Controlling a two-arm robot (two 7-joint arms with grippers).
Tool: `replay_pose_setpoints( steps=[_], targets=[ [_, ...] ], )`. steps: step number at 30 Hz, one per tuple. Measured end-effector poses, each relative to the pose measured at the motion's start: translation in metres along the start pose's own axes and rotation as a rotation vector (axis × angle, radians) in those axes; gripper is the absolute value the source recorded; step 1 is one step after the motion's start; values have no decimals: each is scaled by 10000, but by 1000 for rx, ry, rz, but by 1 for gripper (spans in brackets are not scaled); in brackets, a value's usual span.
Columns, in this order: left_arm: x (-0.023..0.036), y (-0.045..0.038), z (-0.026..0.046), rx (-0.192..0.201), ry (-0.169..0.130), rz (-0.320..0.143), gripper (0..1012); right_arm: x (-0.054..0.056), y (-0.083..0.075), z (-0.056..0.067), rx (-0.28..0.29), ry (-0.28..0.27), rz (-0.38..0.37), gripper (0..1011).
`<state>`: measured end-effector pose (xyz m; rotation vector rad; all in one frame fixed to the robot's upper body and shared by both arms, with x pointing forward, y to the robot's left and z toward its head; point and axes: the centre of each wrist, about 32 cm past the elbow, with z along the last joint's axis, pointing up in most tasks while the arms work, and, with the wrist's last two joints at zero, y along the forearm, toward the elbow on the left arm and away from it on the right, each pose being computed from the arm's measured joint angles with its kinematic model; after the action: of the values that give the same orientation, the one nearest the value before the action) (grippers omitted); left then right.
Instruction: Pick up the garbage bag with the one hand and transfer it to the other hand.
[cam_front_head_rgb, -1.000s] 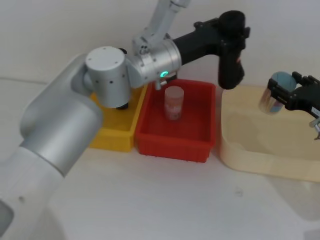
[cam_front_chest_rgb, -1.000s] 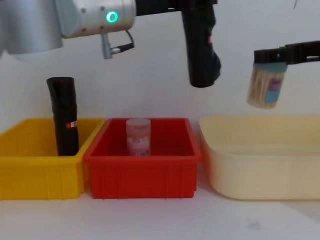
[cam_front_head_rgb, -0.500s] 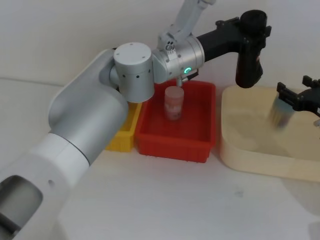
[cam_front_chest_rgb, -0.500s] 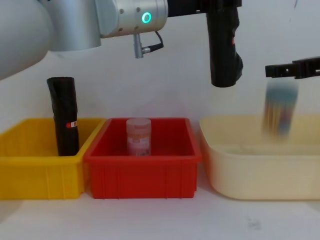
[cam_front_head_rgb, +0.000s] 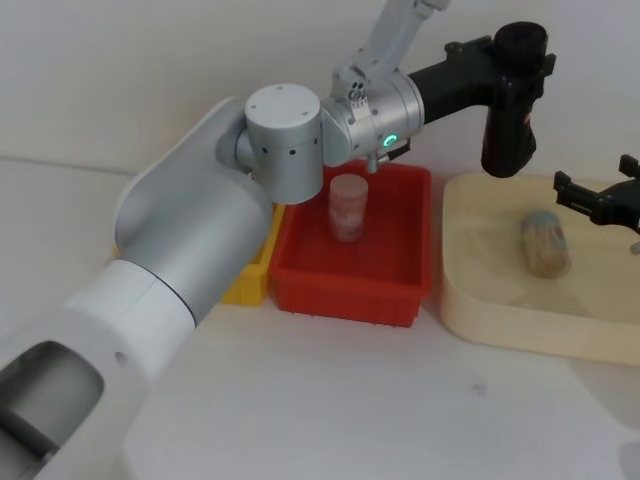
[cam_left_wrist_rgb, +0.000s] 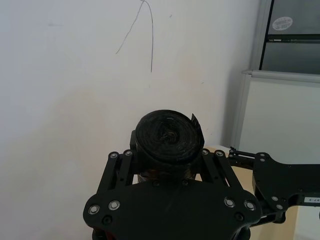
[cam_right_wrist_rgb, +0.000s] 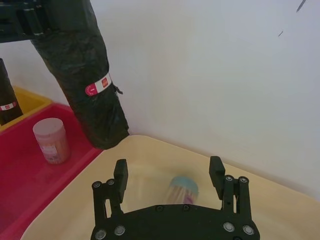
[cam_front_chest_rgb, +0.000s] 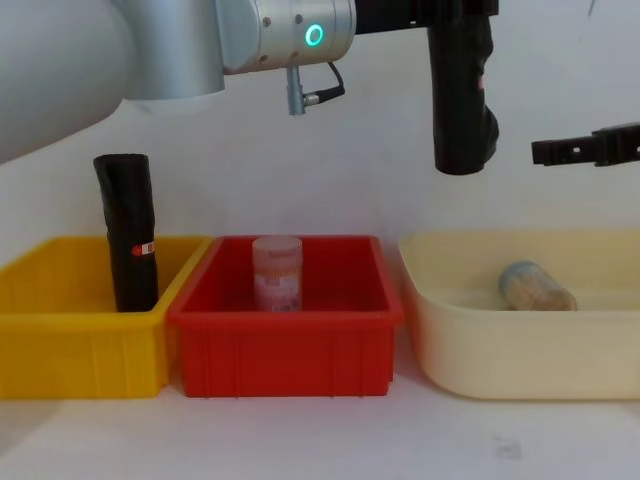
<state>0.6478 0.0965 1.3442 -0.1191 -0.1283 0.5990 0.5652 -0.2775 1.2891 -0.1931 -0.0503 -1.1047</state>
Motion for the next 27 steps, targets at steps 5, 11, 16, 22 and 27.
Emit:
replay_pose_setpoints(
  steps=[5, 11, 16, 22, 27],
  targets=[
    [-4, -20, 2, 1, -1, 0, 524, -4, -15, 10, 11, -8, 23, 1000],
    [-8, -34, 1, 2, -1, -1, 524, -38, -49, 43, 37, -28, 77, 1000],
    [-9, -40, 2, 3, -1, 0, 524, -87, -58, 79, 65, -51, 125, 1000],
    [-11, -46, 2, 3, -2, 0, 524, -168, -37, 136, 97, -83, 173, 1000],
    [-12, -49, 1, 3, -2, -1, 524, -239, 2, 185, 110, -104, 177, 1000]
  ],
)
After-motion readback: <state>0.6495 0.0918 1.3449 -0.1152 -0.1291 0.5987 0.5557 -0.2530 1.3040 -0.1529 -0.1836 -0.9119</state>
